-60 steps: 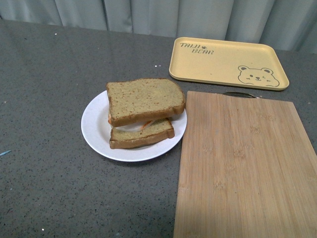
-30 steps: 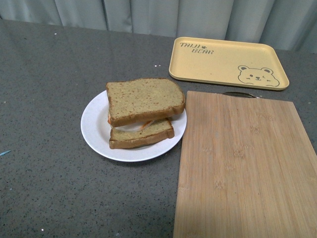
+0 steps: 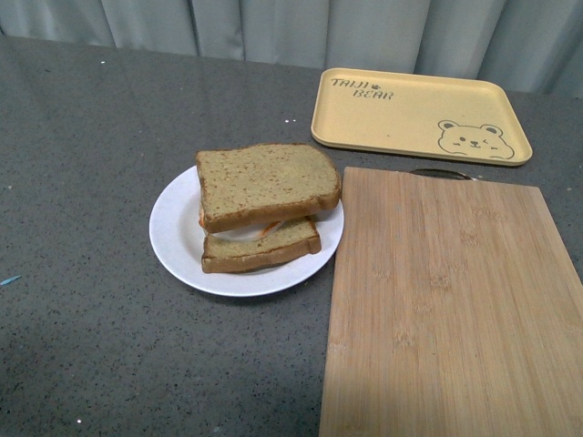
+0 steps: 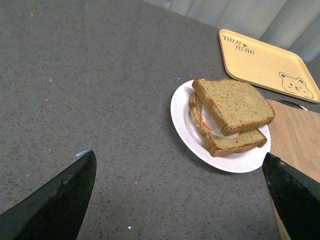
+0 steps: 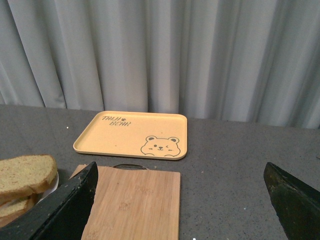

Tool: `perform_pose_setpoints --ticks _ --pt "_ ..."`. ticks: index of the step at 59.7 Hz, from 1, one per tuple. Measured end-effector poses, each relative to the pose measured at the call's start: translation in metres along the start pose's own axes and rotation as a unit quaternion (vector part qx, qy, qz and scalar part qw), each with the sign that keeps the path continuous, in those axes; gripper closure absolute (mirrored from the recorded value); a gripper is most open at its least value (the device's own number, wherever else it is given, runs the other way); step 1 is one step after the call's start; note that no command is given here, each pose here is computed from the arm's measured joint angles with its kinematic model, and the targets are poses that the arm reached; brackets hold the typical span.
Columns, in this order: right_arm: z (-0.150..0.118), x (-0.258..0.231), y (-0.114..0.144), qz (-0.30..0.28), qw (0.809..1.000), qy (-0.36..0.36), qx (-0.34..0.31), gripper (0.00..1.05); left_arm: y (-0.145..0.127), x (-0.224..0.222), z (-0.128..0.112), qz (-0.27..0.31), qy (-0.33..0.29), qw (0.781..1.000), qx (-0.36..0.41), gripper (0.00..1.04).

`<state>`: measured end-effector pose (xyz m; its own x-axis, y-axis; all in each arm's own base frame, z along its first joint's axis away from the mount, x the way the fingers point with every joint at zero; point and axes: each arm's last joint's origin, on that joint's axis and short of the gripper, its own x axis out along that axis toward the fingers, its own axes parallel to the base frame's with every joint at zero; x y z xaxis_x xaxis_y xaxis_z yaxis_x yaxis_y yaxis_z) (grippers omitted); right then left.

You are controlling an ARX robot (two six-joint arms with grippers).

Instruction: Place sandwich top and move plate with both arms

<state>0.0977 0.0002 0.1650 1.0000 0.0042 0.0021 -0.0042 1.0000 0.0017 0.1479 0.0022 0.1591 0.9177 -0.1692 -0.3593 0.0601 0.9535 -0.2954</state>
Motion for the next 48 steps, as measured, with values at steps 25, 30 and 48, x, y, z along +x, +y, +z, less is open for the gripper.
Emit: perform_pose_setpoints --ticks 25,30,48 --pt "0.0 0.0 0.0 0.0 1.0 0.0 0.0 0.09 0.018 0.132 -0.003 -0.013 0.201 0.966 -0.161 0.07" --pt "0.0 0.0 0.0 0.0 1.0 0.0 0.0 0.09 0.021 0.149 -0.007 -0.007 0.22 0.958 -0.182 0.07" --pt "0.0 0.0 0.0 0.0 1.0 0.0 0.0 0.09 0.017 0.188 -0.018 -0.009 0.25 0.941 -0.23 0.07"
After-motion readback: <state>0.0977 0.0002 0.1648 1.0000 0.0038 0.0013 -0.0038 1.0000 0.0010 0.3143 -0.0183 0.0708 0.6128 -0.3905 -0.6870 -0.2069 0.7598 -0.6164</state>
